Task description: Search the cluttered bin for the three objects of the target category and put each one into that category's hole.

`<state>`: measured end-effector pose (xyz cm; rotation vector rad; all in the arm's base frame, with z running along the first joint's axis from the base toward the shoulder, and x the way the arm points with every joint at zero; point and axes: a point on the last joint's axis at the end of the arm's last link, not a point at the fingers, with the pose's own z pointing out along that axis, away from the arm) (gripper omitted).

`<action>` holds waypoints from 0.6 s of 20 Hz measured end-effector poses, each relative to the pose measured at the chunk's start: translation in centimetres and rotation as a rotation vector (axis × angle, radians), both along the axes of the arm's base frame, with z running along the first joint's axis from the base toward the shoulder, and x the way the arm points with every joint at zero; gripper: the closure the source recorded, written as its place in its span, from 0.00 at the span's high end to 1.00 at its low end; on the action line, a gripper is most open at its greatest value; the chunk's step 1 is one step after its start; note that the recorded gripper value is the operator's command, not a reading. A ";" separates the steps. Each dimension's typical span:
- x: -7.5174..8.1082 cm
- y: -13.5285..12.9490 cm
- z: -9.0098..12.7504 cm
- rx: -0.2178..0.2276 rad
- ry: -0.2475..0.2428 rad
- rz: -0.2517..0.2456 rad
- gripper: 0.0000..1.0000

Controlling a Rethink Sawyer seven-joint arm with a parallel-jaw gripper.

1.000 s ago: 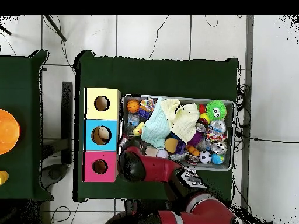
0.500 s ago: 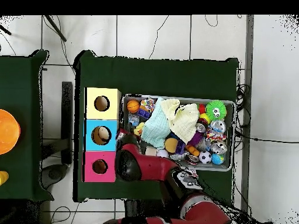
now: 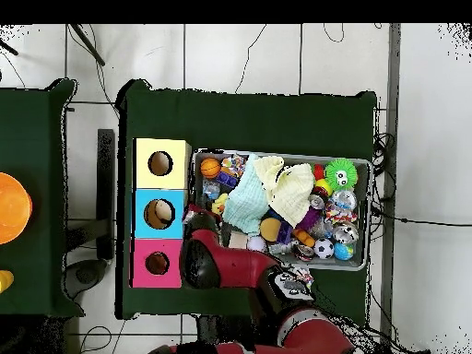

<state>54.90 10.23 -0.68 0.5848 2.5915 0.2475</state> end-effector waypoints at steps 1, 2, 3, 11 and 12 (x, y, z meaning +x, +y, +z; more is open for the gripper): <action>-0.2 0.0 -0.2 -0.002 0.003 0.000 1.00; -0.2 0.0 -0.2 -0.004 0.002 0.001 1.00; -0.2 0.0 -0.2 -0.006 0.001 0.001 1.00; -0.3 0.0 -0.2 -0.028 -0.002 0.012 1.00; -0.3 0.1 -0.2 -0.035 -0.003 0.016 1.00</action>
